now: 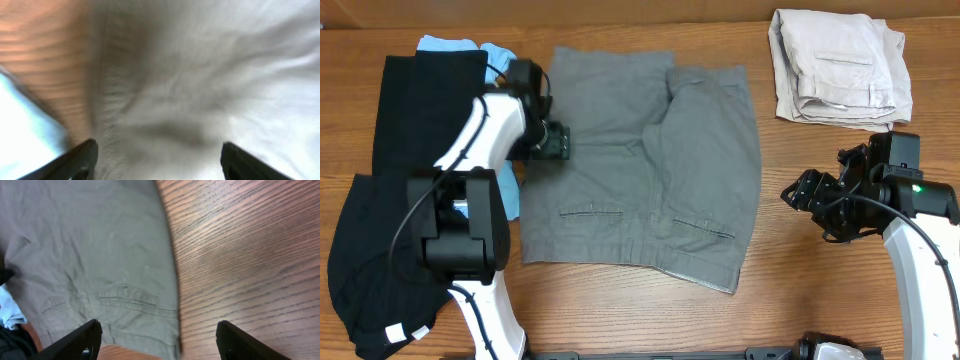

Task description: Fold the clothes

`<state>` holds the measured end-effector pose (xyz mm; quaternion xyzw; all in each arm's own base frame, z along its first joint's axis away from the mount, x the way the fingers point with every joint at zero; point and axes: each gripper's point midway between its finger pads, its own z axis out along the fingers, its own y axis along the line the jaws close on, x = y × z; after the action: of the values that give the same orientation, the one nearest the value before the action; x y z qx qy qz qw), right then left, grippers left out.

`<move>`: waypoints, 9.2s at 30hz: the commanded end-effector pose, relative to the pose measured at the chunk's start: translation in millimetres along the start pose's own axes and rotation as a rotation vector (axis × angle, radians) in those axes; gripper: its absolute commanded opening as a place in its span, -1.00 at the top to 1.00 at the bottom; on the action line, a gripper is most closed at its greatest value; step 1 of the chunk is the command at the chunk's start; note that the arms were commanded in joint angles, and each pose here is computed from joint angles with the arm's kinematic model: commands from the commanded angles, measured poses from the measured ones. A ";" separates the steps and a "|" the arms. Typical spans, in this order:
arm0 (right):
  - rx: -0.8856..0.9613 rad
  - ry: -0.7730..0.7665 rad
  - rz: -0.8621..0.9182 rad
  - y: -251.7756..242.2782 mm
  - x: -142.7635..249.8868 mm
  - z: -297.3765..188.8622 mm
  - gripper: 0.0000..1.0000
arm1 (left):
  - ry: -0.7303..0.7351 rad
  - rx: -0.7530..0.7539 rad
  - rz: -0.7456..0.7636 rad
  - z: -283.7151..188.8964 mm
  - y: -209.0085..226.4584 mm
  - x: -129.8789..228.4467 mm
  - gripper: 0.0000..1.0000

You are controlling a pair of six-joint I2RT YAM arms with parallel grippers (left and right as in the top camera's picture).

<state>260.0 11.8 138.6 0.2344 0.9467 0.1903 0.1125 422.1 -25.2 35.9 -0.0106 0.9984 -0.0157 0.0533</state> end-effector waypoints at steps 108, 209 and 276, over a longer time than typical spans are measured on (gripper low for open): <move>0.334 0.137 -0.085 12.3 113.9 152.7 0.92 | 0.121 0.250 -0.200 17.9 -2.7 182.5 0.92; 0.231 0.105 -0.274 143.1 20.4 35.2 -1.00 | -0.424 0.055 0.149 -243.9 -22.6 -86.0 -1.00; 0.237 0.043 0.473 -134.5 12.6 103.3 0.92 | -0.417 0.081 0.280 -192.8 -76.1 -116.9 -1.00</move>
<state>242.5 -31.7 -2.2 0.4468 0.8838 0.1374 0.0174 514.5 -93.5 247.7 0.1073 0.9582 -0.0558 0.2591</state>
